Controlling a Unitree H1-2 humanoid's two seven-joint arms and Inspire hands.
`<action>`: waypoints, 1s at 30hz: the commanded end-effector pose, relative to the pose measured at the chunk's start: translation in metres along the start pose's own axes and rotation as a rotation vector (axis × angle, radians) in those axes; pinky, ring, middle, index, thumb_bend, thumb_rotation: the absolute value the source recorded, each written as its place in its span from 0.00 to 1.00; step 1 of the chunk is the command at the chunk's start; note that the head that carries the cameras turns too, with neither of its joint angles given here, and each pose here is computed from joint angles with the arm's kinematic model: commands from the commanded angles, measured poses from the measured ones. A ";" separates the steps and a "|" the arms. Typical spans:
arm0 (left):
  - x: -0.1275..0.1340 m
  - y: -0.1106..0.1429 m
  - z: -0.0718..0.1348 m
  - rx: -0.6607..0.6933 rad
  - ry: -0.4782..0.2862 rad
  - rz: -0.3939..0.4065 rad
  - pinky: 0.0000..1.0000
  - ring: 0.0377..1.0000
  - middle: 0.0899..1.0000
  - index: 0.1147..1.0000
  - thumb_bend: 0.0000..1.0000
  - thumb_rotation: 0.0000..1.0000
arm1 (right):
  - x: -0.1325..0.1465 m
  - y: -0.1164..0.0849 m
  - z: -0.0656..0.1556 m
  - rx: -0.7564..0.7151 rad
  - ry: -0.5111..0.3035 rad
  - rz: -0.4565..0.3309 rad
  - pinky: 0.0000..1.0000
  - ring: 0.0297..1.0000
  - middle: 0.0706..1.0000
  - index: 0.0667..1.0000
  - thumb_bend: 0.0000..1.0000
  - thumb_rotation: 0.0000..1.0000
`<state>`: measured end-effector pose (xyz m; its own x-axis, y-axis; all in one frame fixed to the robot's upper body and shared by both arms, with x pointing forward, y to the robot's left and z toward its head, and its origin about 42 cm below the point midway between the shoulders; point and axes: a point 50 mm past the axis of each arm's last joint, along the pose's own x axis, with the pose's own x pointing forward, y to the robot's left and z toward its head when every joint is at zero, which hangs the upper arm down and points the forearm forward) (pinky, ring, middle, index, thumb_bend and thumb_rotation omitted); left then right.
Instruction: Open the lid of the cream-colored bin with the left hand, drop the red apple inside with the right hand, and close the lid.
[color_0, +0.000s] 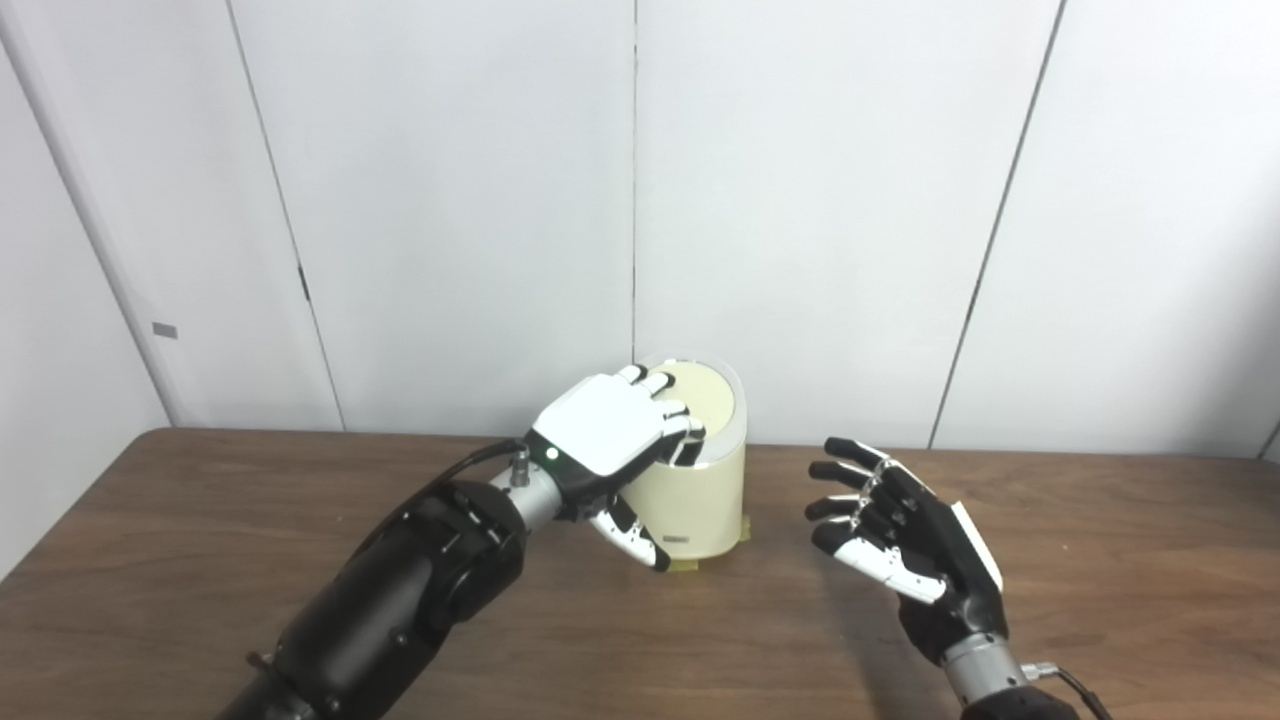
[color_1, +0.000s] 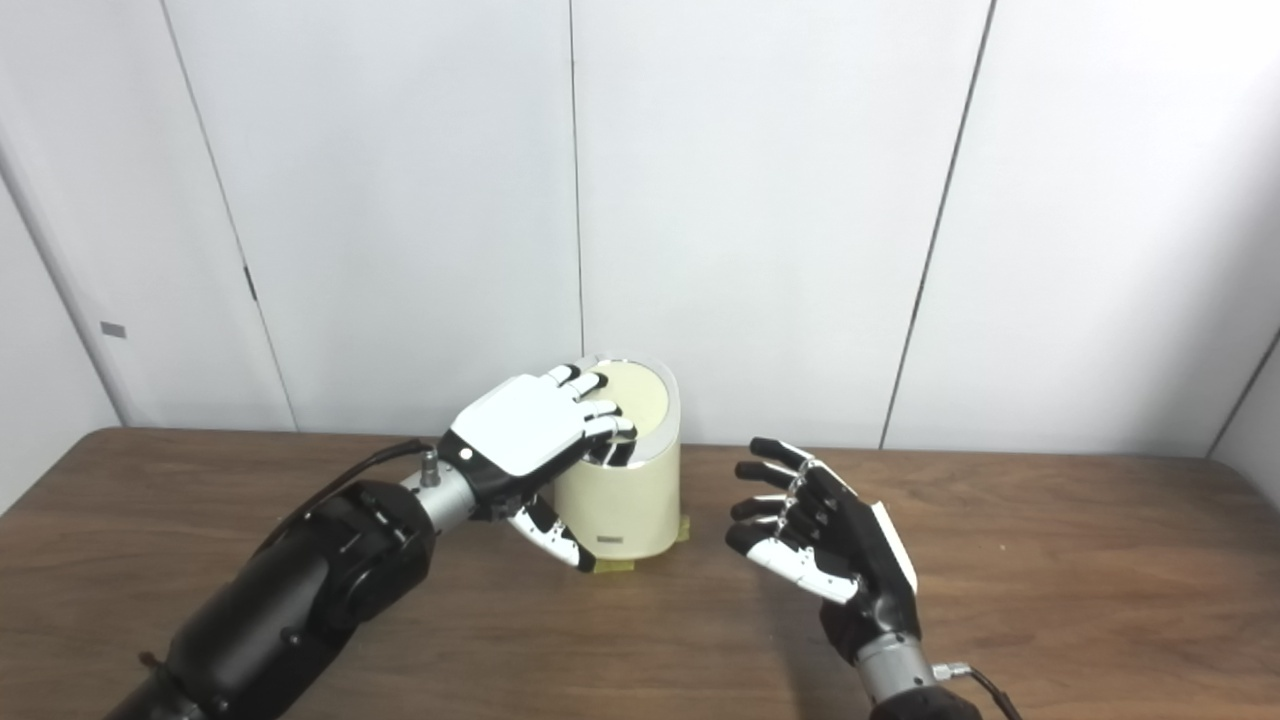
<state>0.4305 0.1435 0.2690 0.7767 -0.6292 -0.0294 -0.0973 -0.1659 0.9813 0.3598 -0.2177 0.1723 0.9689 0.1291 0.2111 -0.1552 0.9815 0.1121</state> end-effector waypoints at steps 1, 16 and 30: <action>0.000 -0.003 0.002 -0.001 -0.023 -0.016 1.00 0.99 0.86 0.81 0.94 0.36 | 0.010 0.004 0.022 0.002 -0.093 0.026 0.43 0.54 0.67 0.71 0.80 0.22; -0.057 0.042 -0.050 -0.732 0.050 0.578 0.88 0.96 0.94 0.89 0.72 0.30 | 0.009 0.003 0.023 -0.005 -0.088 0.007 0.43 0.53 0.67 0.71 0.76 0.19; -0.133 -0.067 -0.046 -1.339 0.249 0.666 0.62 0.69 0.73 0.81 0.73 0.30 | 0.010 -0.005 0.020 -0.015 -0.092 -0.020 0.43 0.53 0.68 0.71 0.79 0.19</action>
<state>0.3548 0.2760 0.1913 0.9553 -0.1229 0.2690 0.0486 0.9624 0.2673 0.3594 -0.2219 0.1724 0.9718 0.1086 0.2095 -0.1346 0.9843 0.1145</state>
